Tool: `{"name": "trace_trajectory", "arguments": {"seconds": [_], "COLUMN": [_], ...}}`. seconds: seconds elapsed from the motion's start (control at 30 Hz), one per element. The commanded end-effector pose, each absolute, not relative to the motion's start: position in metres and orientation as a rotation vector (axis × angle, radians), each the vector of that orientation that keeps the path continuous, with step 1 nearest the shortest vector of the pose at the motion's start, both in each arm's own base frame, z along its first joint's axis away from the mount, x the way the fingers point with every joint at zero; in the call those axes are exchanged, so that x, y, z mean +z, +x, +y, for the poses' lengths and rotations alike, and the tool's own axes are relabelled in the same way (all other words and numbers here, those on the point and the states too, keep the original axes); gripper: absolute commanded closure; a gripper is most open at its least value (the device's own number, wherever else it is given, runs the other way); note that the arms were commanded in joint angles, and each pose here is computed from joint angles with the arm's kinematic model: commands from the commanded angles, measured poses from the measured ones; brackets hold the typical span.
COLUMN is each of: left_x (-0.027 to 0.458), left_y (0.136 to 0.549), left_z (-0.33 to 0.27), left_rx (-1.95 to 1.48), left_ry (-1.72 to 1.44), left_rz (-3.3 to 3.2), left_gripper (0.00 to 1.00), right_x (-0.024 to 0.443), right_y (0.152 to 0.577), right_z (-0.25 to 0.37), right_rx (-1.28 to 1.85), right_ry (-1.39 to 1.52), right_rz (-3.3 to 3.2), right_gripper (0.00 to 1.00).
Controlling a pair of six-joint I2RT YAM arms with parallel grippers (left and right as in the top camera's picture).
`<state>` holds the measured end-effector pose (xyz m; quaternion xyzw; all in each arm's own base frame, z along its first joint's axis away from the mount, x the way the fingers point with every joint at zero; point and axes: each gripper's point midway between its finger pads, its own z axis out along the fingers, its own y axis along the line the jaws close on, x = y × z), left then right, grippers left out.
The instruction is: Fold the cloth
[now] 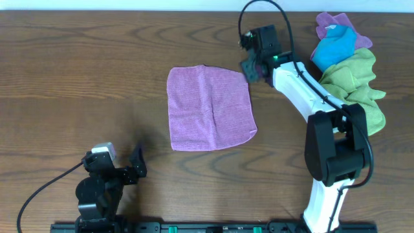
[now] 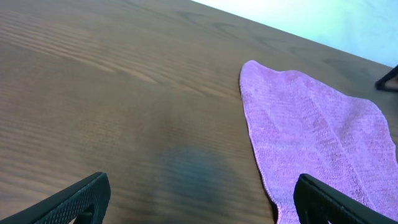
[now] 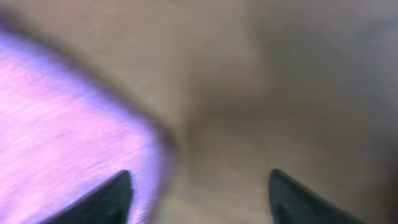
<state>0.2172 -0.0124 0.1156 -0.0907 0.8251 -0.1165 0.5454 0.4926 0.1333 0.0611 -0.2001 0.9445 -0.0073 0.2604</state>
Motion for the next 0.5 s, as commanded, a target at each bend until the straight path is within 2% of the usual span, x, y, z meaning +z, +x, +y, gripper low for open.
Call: {"name": "trace_trajectory", "arguments": {"seconds": [0.0, 0.13, 0.3, 0.47], "left_x": [0.107, 0.107, 0.107, 0.107], "left_y": [0.217, 0.217, 0.217, 0.217], "left_z": [-0.013, -0.013, -0.013, -0.013], "left_rx": [-0.278, -0.278, -0.278, -0.278], "left_ry": [-0.221, -0.221, -0.221, -0.221], "left_rz": [1.973, 1.973, 1.973, 1.973], "left_gripper": [0.05, 0.05, 0.05, 0.05], "right_x": [0.065, 0.090, 0.101, 0.098], "right_y": [0.473, 0.465, 0.464, 0.443], "right_z": [0.171, 0.172, 0.128, 0.127], "right_rx": [0.465, 0.931, 1.213, 1.455], "right_ry": [-0.497, -0.337, -0.044, 0.095], "right_rz": [2.599, 2.571, 2.544, 2.533], "right_gripper": [0.19, 0.15, 0.12, 0.09]}}
